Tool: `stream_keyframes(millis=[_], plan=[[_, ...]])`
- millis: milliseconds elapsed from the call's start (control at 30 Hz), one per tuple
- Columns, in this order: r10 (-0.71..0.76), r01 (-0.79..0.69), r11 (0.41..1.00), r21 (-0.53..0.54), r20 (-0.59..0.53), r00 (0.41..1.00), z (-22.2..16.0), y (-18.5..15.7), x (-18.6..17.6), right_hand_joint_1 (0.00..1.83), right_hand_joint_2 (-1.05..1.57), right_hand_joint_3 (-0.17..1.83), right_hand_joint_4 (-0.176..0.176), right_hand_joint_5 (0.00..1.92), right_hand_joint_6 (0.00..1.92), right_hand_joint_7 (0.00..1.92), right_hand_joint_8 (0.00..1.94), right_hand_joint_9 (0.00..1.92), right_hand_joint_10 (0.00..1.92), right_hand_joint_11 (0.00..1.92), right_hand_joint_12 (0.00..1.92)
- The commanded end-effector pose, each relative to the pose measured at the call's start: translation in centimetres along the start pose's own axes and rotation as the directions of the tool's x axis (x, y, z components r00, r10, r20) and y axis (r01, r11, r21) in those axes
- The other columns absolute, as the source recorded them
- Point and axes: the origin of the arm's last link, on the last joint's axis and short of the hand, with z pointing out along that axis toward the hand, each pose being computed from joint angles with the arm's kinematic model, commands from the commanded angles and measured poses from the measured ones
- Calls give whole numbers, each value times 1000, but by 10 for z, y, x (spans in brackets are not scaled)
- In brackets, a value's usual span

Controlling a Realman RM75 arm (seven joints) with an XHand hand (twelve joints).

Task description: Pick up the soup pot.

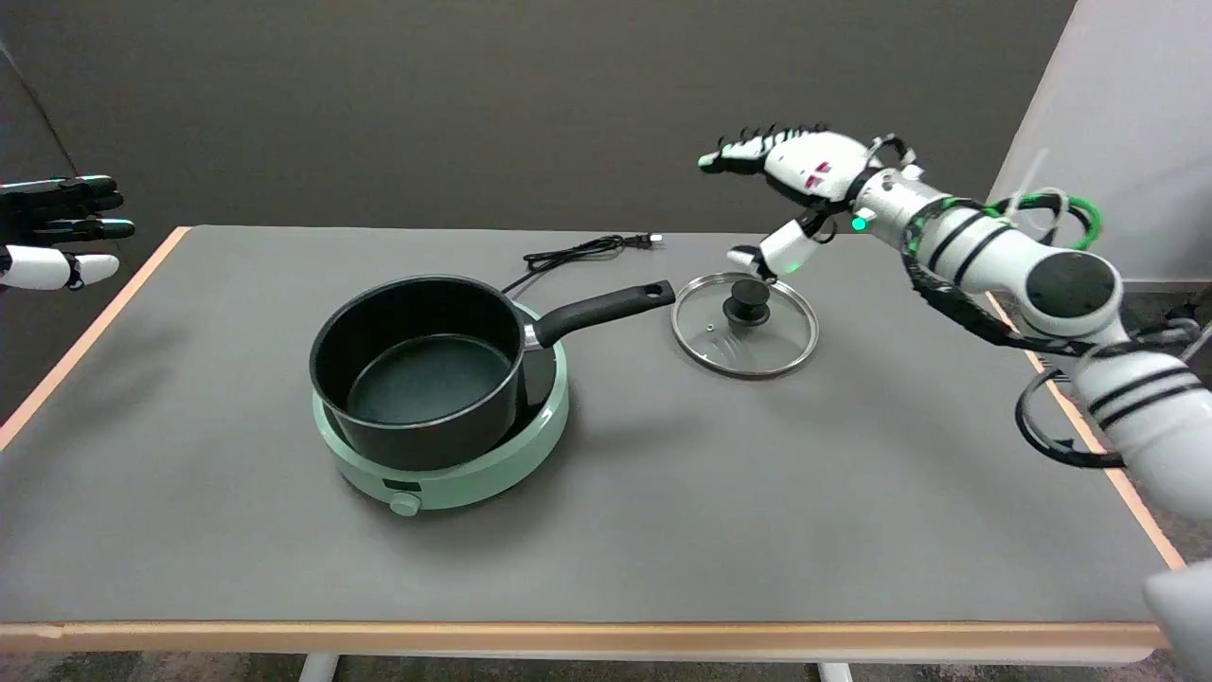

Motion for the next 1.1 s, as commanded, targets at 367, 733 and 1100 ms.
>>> stream_keyframes(millis=[367, 733, 1100], plan=[[-50, -21, 981, -193, -354, 934, -97, -23, 49, 751, 466, 989, 135, 358, 161, 336, 149, 369, 210, 263, 522], [19, -140, 959, -248, -434, 901, -82, -48, 40, 775, 465, 1000, 121, 345, 156, 283, 139, 333, 195, 223, 491], [-13, -143, 946, -290, -475, 880, -74, -80, 31, 770, 461, 1002, 118, 310, 152, 260, 139, 319, 189, 209, 479]])
